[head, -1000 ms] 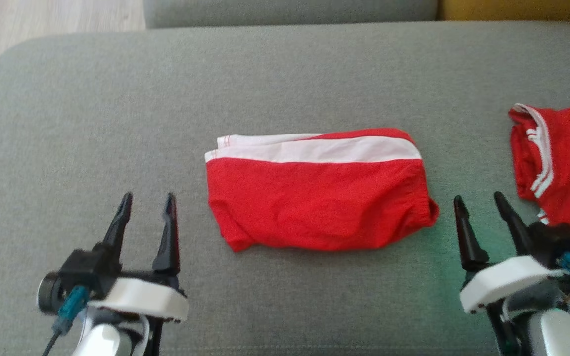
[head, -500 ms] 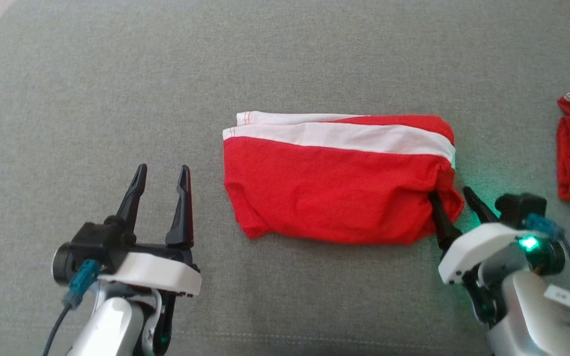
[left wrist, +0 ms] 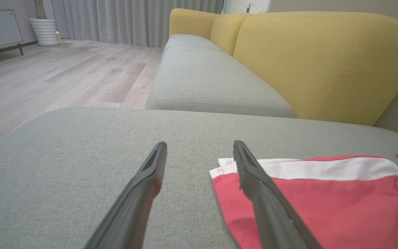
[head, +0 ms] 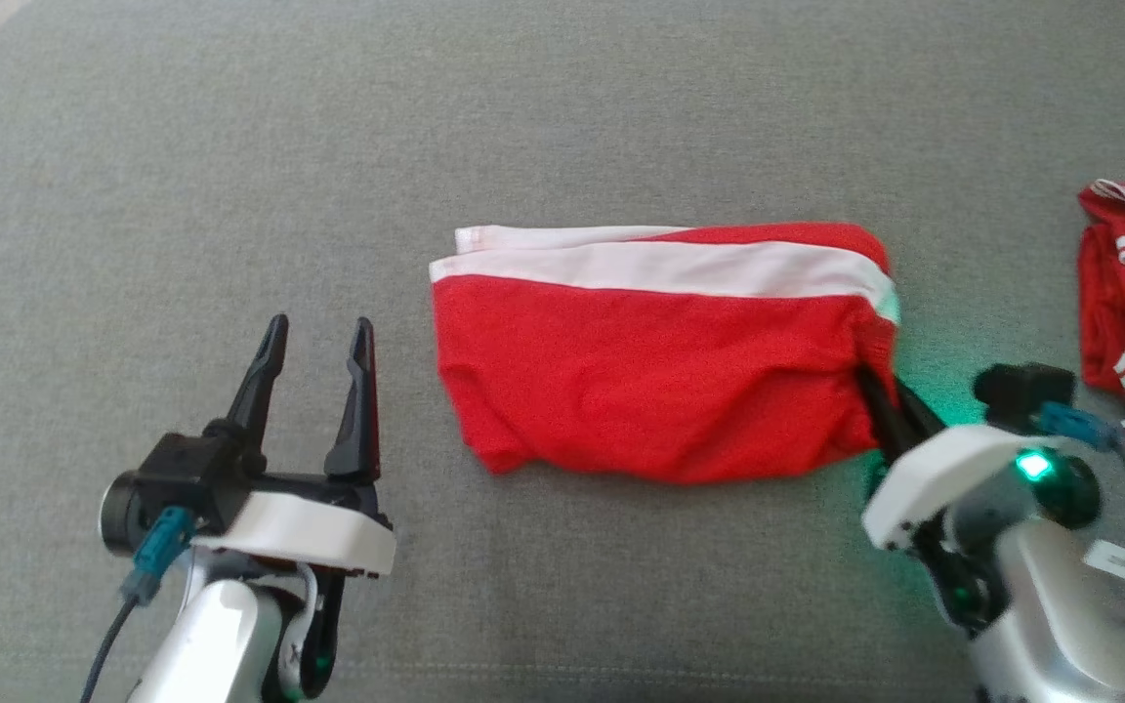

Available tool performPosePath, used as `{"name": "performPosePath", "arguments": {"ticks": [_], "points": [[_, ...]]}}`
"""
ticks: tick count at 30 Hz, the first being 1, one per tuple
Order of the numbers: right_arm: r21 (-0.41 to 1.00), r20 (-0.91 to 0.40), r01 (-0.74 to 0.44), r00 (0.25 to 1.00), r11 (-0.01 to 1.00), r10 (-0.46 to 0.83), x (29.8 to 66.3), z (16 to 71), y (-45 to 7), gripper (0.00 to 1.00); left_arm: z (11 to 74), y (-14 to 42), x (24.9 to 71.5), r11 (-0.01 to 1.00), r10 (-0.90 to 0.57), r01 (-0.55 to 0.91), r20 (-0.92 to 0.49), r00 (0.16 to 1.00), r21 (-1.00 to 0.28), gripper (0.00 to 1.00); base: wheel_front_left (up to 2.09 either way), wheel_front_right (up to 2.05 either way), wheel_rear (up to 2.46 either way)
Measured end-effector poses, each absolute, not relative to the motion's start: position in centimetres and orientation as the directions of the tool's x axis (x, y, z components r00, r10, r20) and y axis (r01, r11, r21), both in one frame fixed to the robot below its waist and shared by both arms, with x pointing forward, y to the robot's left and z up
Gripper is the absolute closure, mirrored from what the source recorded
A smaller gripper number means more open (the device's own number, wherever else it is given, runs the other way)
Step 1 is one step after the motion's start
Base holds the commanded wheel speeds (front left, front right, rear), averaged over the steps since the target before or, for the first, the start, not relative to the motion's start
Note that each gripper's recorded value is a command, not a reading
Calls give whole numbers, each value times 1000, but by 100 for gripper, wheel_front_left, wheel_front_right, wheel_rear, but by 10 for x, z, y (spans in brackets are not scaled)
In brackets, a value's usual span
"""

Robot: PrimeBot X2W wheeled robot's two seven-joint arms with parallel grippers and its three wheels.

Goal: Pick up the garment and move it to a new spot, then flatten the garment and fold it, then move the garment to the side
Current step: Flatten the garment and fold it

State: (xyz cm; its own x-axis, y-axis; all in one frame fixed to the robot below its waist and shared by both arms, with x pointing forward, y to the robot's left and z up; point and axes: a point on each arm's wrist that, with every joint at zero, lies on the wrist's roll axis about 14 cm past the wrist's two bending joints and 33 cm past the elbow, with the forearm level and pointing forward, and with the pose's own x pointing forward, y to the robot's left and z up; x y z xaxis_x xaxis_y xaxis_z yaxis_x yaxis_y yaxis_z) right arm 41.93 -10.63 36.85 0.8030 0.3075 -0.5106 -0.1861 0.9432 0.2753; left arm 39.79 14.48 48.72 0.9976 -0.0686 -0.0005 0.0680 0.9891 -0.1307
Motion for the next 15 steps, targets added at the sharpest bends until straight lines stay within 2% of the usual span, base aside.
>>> {"name": "performPosePath", "arguments": {"ticks": [9,15], "points": [[195,-540,-82,823,977,177,399,368,-174,100,495,138,400,987,-80,83,26,996,-138,0,0,0,0],[204,-505,-105,840,973,197,402,389,-174,100,499,134,401,986,-94,99,39,995,-133,0,0,0,0]]}}
